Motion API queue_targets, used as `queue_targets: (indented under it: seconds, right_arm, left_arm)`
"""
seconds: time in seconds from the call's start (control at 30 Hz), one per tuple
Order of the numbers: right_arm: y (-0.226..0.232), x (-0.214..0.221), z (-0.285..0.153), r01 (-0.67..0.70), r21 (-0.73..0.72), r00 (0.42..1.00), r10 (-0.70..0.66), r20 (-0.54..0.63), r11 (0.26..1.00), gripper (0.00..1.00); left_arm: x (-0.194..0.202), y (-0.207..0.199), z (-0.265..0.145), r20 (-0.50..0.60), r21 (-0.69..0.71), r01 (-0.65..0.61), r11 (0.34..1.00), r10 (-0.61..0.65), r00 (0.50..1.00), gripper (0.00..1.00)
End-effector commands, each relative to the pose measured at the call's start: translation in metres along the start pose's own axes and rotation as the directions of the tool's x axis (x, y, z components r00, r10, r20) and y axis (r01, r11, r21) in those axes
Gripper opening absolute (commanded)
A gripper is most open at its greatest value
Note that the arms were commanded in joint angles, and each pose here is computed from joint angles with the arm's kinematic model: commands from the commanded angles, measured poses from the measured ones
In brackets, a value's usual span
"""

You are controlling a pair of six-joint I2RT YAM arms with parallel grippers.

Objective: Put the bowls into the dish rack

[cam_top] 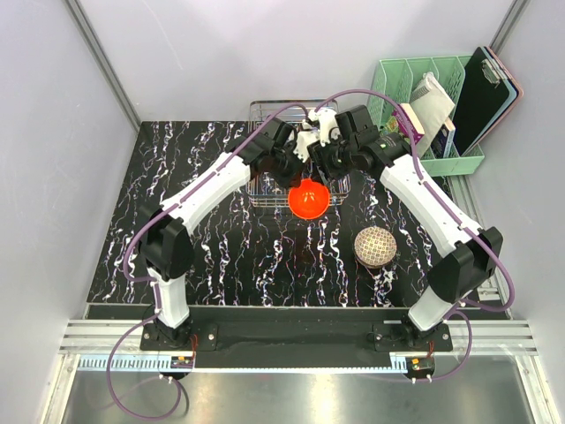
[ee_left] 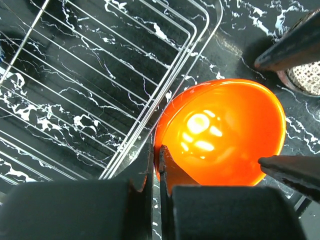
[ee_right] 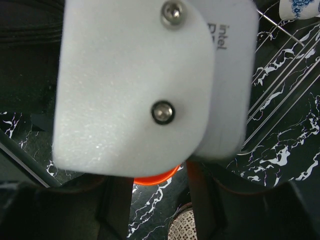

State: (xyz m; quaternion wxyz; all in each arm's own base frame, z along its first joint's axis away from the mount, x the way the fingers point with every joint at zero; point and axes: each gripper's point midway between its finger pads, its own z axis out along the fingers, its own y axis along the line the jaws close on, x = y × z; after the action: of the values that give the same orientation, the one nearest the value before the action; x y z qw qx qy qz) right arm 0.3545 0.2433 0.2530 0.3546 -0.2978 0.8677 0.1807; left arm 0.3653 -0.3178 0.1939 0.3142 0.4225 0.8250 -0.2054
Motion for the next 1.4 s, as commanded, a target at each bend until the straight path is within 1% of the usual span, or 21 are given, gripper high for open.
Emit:
queue_targets:
  seconds: [0.0,0.03,0.13,0.2,0.3,0.5,0.57,0.6,0.67,0.7,0.77,0.8,0.87,0.9,0.97,1.0,1.03,1.1,1.13,1.2,1.37]
  right_arm:
    - [0.004,-0.023,-0.017,0.046,0.003,0.996,-0.046,0.082,0.999,0.53]
    - [0.003,-0.022,-0.017,0.047,0.007,0.996,-0.047,0.080,0.999,0.56]
    - [0.002,-0.022,-0.022,0.063,0.019,0.994,-0.065,0.085,0.998,0.61]
    - [0.002,-0.022,-0.026,0.077,0.023,0.993,-0.079,0.090,0.997,0.68]
    - [0.003,-0.024,-0.039,0.100,0.032,0.988,-0.103,0.113,0.994,0.76]
    - [0.009,-0.023,-0.067,0.130,0.003,0.979,-0.129,0.158,0.992,0.89]
    - [0.012,-0.020,-0.074,0.129,-0.033,0.978,-0.121,0.171,0.991,0.91]
    - [0.018,-0.020,-0.077,0.127,-0.081,0.977,-0.111,0.180,0.989,0.92]
    - [0.020,-0.015,-0.078,0.100,-0.129,0.981,-0.076,0.179,0.987,0.93]
    - [0.020,-0.015,-0.081,0.078,-0.183,0.982,-0.043,0.186,0.980,0.93]
    - [0.020,-0.012,-0.079,0.038,-0.247,0.985,0.006,0.174,0.968,0.94]
    - [0.026,-0.012,-0.081,0.027,-0.325,0.984,0.033,0.176,0.945,0.94]
    - [0.029,-0.011,-0.074,-0.008,-0.399,0.985,0.075,0.153,0.917,0.95]
    - [0.038,-0.013,-0.077,-0.014,-0.480,0.984,0.097,0.147,0.877,0.95]
    - [0.045,-0.013,-0.067,-0.045,-0.571,0.986,0.130,0.108,0.820,0.95]
    - [0.054,-0.015,-0.071,-0.048,-0.643,0.985,0.145,0.099,0.764,0.96]
    - [0.053,-0.016,-0.064,-0.077,-0.676,0.983,0.168,0.071,0.733,0.96]
    - [0.057,-0.018,-0.064,-0.095,-0.734,0.981,0.190,0.047,0.672,0.97]
    - [0.055,-0.018,-0.056,-0.121,-0.749,0.978,0.206,0.021,0.652,0.98]
    - [0.055,-0.019,-0.056,-0.137,-0.783,0.975,0.222,0.002,0.607,0.99]
    - [0.054,-0.021,-0.052,-0.163,-0.820,0.969,0.245,-0.029,0.548,1.00]
  left_arm:
    - [-0.023,0.000,-0.020,0.088,-0.026,-0.038,0.999,0.040,0.995,0.00]
    - [-0.023,0.001,-0.020,0.087,-0.034,-0.039,0.999,0.042,0.995,0.00]
    - [-0.024,0.004,-0.021,0.090,-0.044,-0.036,0.998,0.040,0.995,0.00]
    - [-0.025,0.010,-0.023,0.091,-0.066,-0.034,0.997,0.040,0.995,0.00]
    - [-0.025,0.022,-0.028,0.096,-0.095,-0.019,0.995,0.029,0.995,0.00]
    - [-0.021,0.046,-0.042,0.116,-0.121,0.033,0.992,-0.019,0.993,0.00]
    - [-0.019,0.055,-0.048,0.128,-0.129,0.049,0.990,-0.032,0.991,0.00]
    - [-0.018,0.057,-0.049,0.134,-0.126,0.058,0.990,-0.041,0.990,0.00]
    - [-0.018,0.062,-0.058,0.162,-0.101,0.072,0.992,-0.055,0.985,0.00]
    - [-0.022,0.060,-0.066,0.185,-0.085,0.068,0.994,-0.052,0.981,0.00]
    - [-0.025,0.058,-0.076,0.222,-0.047,0.066,0.997,-0.054,0.974,0.00]
    - [-0.029,0.054,-0.085,0.246,-0.031,0.048,0.998,-0.039,0.968,0.00]
    - [-0.033,0.042,-0.094,0.277,0.032,0.023,0.999,-0.031,0.960,0.00]
    - [-0.037,0.034,-0.104,0.301,0.050,-0.008,0.999,-0.007,0.954,0.00]
    - [-0.037,0.017,-0.110,0.328,0.116,-0.046,0.992,0.005,0.945,0.00]
    - [-0.040,0.011,-0.118,0.348,0.129,-0.070,0.989,0.021,0.937,0.00]
    - [-0.040,0.003,-0.122,0.361,0.159,-0.088,0.983,0.025,0.932,0.00]
    - [-0.038,-0.006,-0.127,0.378,0.182,-0.117,0.976,0.040,0.925,0.00]
    - [-0.038,-0.011,-0.130,0.388,0.203,-0.132,0.970,0.044,0.921,0.00]
    - [-0.037,-0.016,-0.134,0.409,0.214,-0.153,0.965,0.054,0.911,0.00]
    - [-0.036,-0.021,-0.138,0.438,0.228,-0.172,0.958,0.057,0.897,0.00]
